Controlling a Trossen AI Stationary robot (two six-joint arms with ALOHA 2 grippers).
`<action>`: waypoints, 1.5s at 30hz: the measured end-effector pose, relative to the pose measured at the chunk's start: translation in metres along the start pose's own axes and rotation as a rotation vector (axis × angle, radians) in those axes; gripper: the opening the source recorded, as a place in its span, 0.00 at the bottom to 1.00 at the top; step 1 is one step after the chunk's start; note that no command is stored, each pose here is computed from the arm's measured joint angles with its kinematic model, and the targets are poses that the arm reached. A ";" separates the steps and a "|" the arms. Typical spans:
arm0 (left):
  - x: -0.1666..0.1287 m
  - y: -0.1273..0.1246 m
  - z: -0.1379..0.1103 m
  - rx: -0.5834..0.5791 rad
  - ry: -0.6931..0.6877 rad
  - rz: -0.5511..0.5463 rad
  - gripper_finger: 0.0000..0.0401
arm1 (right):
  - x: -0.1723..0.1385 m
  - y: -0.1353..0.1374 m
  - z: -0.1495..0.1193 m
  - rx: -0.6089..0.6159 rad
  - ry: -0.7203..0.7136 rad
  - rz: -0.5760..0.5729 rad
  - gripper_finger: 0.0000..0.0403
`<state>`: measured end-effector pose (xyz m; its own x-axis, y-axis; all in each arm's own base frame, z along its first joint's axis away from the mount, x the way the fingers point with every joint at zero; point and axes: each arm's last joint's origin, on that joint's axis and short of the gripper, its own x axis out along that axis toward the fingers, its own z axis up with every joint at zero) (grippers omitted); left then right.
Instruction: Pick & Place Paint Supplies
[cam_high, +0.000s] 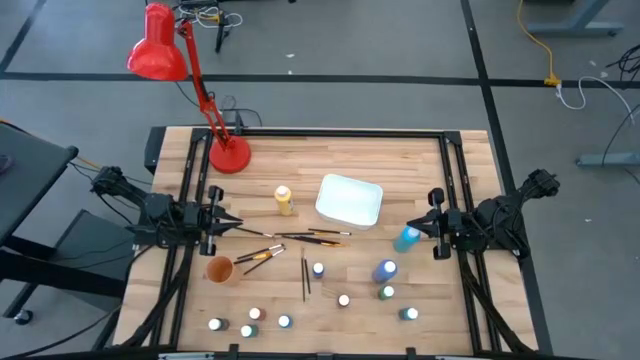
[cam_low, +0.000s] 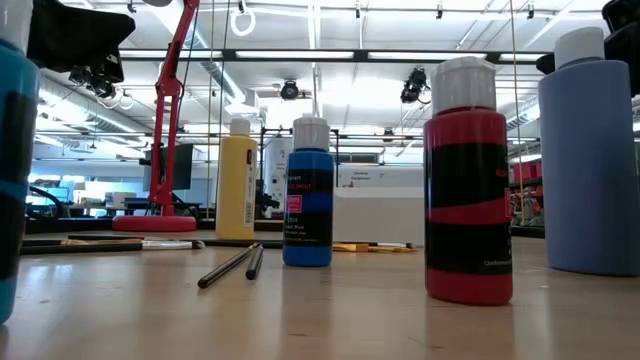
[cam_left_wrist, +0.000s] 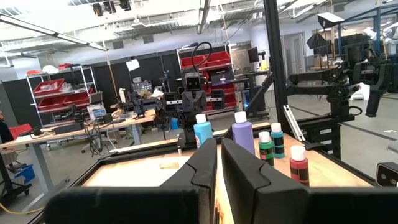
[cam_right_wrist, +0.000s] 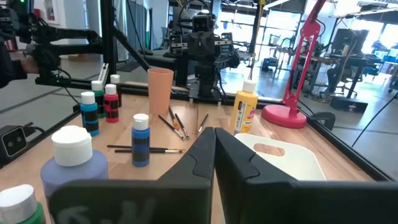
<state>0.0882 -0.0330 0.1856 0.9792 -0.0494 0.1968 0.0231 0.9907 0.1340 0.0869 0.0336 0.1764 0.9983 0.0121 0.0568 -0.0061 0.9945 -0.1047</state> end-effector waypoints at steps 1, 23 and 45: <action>0.000 0.000 0.000 0.000 0.000 0.000 0.08 | 0.000 0.000 0.000 0.000 0.000 0.000 0.03; 0.000 0.000 0.000 0.000 0.000 0.000 0.08 | 0.000 0.000 0.002 0.030 -0.022 -0.005 0.03; -0.001 0.005 0.012 -0.079 -0.112 0.074 0.12 | -0.002 -0.005 0.017 0.067 -0.152 -0.093 0.11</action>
<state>0.0851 -0.0299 0.1979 0.9502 0.0147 0.3113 -0.0283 0.9988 0.0394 0.0843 0.0301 0.1939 0.9745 -0.0697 0.2133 0.0770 0.9967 -0.0259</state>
